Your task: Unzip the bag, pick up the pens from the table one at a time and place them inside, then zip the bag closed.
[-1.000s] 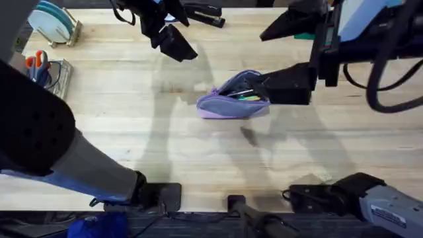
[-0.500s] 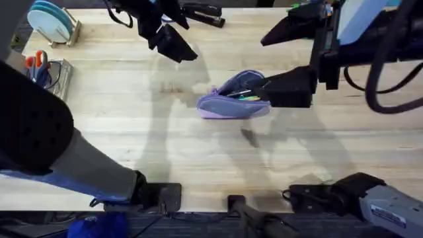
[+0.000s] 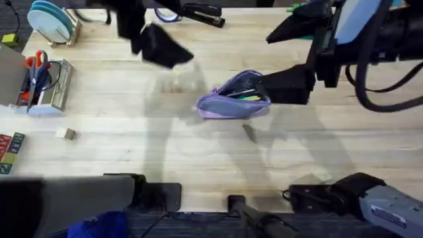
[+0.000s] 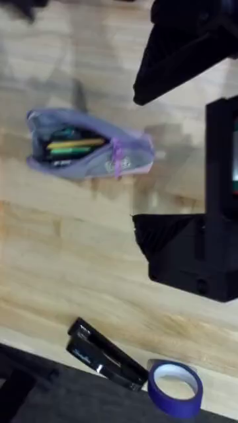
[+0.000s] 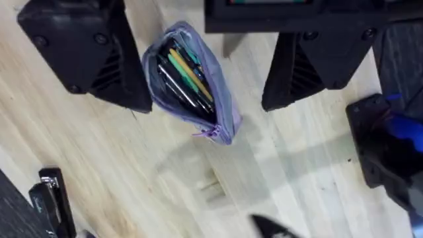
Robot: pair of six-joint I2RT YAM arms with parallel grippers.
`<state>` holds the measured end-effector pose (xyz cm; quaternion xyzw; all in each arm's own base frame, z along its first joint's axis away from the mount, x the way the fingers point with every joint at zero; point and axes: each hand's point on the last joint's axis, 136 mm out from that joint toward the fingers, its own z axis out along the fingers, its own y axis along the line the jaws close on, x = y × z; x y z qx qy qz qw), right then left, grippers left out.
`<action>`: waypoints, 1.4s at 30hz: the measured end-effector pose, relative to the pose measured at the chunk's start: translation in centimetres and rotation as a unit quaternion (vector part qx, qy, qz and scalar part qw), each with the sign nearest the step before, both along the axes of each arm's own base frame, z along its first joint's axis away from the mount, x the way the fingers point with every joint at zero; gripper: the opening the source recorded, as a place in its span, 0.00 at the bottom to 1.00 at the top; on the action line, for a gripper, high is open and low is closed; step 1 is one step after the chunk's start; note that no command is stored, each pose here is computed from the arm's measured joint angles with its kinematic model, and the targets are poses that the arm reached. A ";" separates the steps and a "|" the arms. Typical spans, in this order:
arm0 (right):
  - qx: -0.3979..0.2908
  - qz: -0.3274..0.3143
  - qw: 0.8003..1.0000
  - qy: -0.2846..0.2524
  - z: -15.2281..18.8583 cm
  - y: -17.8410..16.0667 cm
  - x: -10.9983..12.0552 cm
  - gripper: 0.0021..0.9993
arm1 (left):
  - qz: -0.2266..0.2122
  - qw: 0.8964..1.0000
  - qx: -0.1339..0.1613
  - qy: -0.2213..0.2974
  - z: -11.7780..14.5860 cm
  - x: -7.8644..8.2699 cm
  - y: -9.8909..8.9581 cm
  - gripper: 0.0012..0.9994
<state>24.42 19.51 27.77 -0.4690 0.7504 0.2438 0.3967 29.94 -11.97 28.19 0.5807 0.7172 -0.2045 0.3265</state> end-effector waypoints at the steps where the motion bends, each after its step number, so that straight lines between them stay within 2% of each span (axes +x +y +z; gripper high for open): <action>1: -0.001 -0.001 1.000 0.000 0.0 0.0 0.0 1.00 | -0.008 1.000 0.003 -0.008 -0.1 -1.1 0.0 0.99; 6: -0.005 -0.006 1.000 -0.002 -0.1 -0.2 0.2 1.00 | -0.031 0.998 0.013 -0.044 -2.5 -5.2 0.1 0.99; 14: -0.006 -0.007 1.000 -0.002 -0.1 -0.2 0.2 1.00 | -0.032 0.991 0.024 -0.127 -5.3 -12.5 0.5 0.99; 16: -0.007 -0.008 1.000 -0.003 -0.1 -0.2 0.2 1.00 | -0.027 0.990 0.022 -0.140 -5.8 -13.8 0.5 0.99; 18: -0.007 -0.008 1.000 -0.003 -0.1 -0.2 0.3 1.00 | -0.019 0.989 0.018 -0.145 -6.4 -14.4 0.5 0.99; 22: -0.007 -0.008 1.000 -0.003 -0.1 -0.2 0.3 1.00 | -0.006 0.991 -0.001 -0.136 -6.9 -14.4 0.2 0.99; 29: -0.007 -0.008 1.000 -0.003 -0.1 -0.2 0.3 1.00 | -0.001 0.991 -0.031 -0.130 -6.4 -12.9 -0.4 0.99; 36: -0.007 -0.008 1.000 -0.003 -0.1 -0.2 0.3 1.00 | 0.021 0.996 -0.053 -0.063 -8.1 -10.2 -0.4 0.99; 42: -0.007 -0.008 1.000 -0.003 -0.1 -0.2 0.3 1.00 | 0.050 0.996 -0.075 -0.005 -10.0 -7.8 0.5 0.99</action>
